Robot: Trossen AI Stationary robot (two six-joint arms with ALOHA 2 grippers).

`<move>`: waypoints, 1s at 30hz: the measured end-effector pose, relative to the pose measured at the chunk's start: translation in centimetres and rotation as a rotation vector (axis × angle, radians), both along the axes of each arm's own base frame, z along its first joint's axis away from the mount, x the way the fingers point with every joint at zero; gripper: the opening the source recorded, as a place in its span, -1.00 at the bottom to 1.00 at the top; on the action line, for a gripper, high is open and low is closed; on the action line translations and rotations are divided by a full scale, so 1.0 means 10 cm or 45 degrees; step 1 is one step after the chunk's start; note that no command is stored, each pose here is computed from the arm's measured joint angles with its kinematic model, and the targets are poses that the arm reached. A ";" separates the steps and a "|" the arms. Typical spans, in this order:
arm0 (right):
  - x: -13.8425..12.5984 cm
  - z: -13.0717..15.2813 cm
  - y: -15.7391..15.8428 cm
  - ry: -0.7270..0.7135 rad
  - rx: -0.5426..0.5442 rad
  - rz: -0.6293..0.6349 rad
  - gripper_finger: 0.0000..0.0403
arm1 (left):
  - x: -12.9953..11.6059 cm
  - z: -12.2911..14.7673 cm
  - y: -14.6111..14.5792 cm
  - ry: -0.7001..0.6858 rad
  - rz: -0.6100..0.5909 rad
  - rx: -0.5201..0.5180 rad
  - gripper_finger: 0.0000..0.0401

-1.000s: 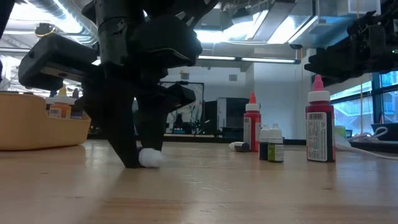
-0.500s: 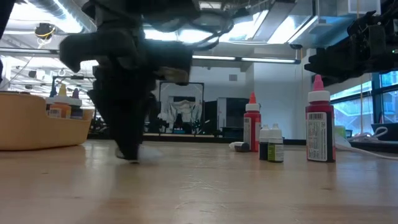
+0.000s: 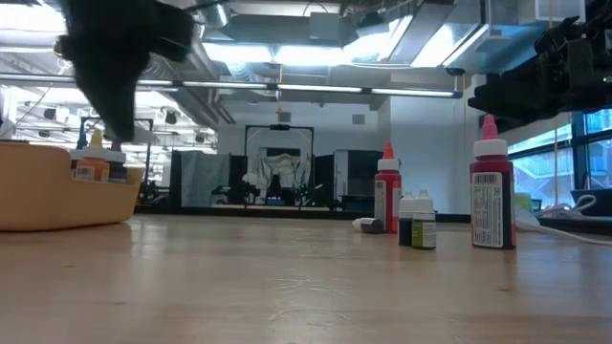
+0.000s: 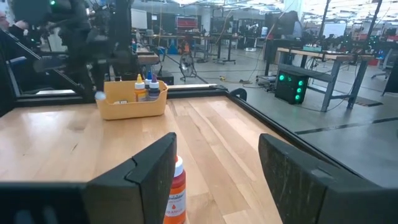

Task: Pick & Place food coloring
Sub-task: Put the small purple food coloring bottle into the yellow bin

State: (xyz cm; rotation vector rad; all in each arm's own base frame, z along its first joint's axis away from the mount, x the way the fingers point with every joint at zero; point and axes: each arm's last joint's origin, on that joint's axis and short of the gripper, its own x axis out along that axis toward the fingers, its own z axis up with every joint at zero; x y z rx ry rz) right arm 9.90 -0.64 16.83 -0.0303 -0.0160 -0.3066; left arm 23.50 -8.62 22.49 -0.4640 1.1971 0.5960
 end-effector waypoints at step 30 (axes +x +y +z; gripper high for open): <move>0.00 0.00 0.00 0.000 0.000 0.000 0.14 | -0.77 -0.38 0.14 0.117 0.461 -0.068 -0.47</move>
